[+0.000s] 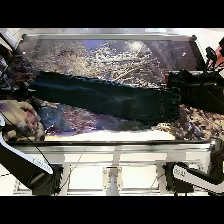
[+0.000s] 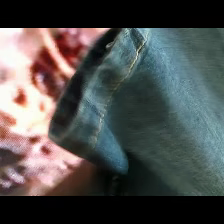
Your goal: Fold the clothes and pants, and hang the long-sleeved shirts on hangers.
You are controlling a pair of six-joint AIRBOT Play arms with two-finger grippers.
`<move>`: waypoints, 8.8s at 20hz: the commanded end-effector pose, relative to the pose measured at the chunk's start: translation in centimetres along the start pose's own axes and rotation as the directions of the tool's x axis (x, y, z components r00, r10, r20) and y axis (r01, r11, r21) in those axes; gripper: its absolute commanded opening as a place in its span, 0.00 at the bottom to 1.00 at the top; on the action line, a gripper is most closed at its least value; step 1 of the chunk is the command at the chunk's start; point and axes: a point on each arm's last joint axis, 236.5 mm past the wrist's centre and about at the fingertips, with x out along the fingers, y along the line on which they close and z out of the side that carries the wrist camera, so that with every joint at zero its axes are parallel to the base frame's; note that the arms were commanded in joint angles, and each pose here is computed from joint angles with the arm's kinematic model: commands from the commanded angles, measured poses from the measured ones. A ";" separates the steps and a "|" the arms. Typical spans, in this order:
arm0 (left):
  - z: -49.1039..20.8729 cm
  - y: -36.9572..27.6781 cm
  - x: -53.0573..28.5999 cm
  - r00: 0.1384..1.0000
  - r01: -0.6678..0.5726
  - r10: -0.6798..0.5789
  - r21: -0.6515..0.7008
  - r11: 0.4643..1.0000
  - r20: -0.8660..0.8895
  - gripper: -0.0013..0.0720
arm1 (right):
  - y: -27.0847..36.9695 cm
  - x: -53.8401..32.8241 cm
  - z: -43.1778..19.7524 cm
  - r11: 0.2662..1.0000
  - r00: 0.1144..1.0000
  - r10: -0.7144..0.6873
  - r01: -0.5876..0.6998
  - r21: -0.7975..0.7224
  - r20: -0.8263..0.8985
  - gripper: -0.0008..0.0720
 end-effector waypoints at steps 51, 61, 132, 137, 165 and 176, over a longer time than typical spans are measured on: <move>-24.1 -40.1 -2.9 0.998 -0.025 0.065 0.766 0.642 -0.023 0.06 | 0.6 -0.5 -4.5 0.998 0.982 0.024 -0.036 -0.060 -0.189 0.74; -28.0 -35.8 -3.7 0.950 0.004 0.244 0.790 0.613 -0.195 0.06 | 0.6 -0.5 -4.6 0.996 0.981 0.025 -0.040 -0.074 -0.193 0.74; -22.2 -18.7 -6.6 0.823 0.310 -0.166 0.185 0.932 -0.543 0.05 | 4.8 0.1 -6.8 0.979 0.958 0.092 -0.137 -0.152 -0.271 0.68; -15.9 -20.1 -15.7 0.966 0.021 0.063 0.320 0.947 -0.252 0.05 | 4.8 0.1 -6.8 0.979 0.958 0.092 -0.137 -0.154 -0.271 0.68; -37.7 -48.0 1.1 0.864 0.388 -0.154 0.438 0.811 -0.480 0.06 | 4.2 0.1 -6.9 0.953 0.960 0.069 -0.144 -0.267 -0.271 0.68; -41.4 -52.9 1.4 0.675 0.681 -0.390 0.327 0.655 -0.626 0.81 | 4.2 0.1 -6.9 0.944 0.960 0.069 -0.151 -0.294 -0.272 0.68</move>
